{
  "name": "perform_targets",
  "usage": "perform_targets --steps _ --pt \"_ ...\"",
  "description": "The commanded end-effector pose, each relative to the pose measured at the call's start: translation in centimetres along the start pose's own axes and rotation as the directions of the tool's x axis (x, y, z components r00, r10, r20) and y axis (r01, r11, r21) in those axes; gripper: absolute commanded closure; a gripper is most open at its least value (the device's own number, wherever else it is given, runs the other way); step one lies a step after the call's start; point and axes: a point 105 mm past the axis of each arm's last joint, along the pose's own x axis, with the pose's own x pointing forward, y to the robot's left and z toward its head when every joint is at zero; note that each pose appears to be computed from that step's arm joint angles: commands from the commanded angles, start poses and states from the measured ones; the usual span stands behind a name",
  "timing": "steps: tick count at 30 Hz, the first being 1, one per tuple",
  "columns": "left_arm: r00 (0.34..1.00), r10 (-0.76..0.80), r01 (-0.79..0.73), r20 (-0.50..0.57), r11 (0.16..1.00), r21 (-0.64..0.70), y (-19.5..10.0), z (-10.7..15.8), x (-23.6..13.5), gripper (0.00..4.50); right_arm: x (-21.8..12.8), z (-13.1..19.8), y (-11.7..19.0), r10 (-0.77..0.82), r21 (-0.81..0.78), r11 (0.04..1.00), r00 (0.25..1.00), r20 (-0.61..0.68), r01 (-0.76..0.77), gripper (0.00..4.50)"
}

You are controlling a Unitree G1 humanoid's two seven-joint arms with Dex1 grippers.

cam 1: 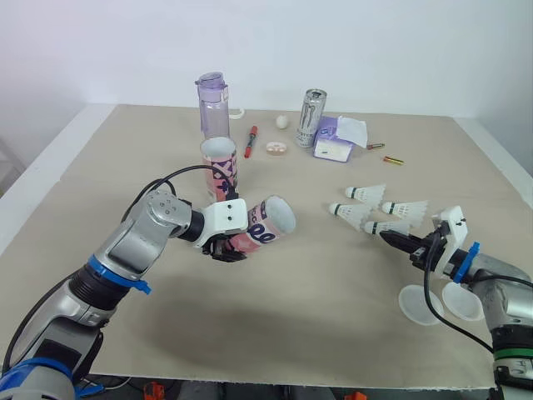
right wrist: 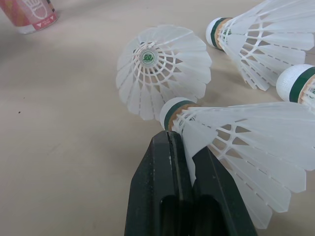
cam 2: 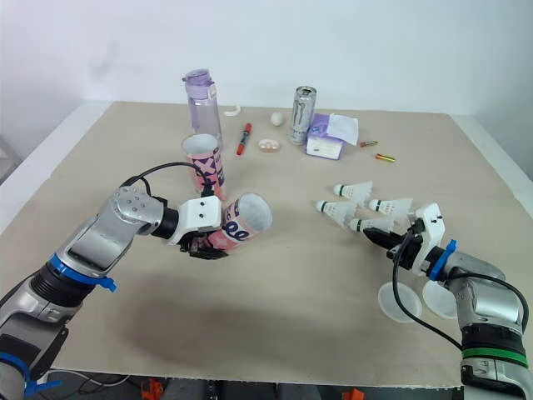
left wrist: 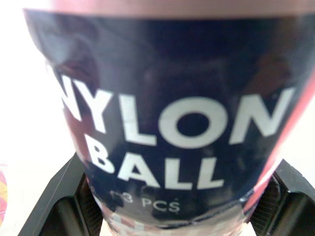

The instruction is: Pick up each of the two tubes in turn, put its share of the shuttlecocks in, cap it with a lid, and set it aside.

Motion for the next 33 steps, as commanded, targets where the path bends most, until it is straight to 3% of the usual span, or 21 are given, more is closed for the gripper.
perform_targets --steps 1,5,8,13,17,28,29,31,33 --pt "1.0 -0.016 0.016 -0.003 1.0 -0.006 -0.2 -0.3 0.2 1.13 -1.8 6.5 2.3 0.063 -0.223 0.974 0.994 0.089 -0.042 4.45" --pt "1.0 -0.021 0.022 0.01 1.0 -0.015 -0.1 -0.2 0.3 1.13 -1.8 11.5 6.9 0.182 -0.428 0.896 0.977 0.108 -0.12 4.45" --pt "0.999 -0.045 0.045 0.027 0.999 -0.028 -0.3 -0.1 0.4 1.13 -0.4 14.9 12.6 0.344 -0.643 0.735 0.935 0.081 -0.215 4.45" --pt "0.998 -0.047 0.049 0.045 0.998 -0.027 -0.3 0.5 0.6 1.13 1.4 15.3 17.5 0.46 -0.791 0.54 0.888 -0.01 -0.288 4.45" --pt "0.997 -0.048 0.049 0.055 0.999 -0.023 -0.4 0.9 0.6 1.13 2.6 15.1 19.1 0.502 -0.825 0.467 0.864 -0.048 -0.318 4.45" --pt "0.998 -0.031 0.032 0.049 0.999 -0.024 -0.4 1.0 0.3 1.13 4.7 13.7 19.5 0.516 -0.861 0.344 0.841 -0.159 -0.374 4.45" --pt "0.998 -0.03 0.031 0.048 0.999 -0.024 -0.4 1.0 0.3 1.13 4.8 13.6 19.5 0.516 -0.864 0.332 0.84 -0.169 -0.379 3.96" --pt "0.999 -0.026 0.028 0.047 0.999 -0.023 -0.4 1.0 0.3 1.13 4.8 14.0 19.6 0.526 -0.863 0.323 0.832 -0.177 -0.388 3.48" --pt "0.999 -0.025 0.026 0.046 0.999 -0.023 -0.3 1.1 0.3 1.13 4.6 14.4 19.7 0.532 -0.859 0.325 0.828 -0.179 -0.395 2.67"
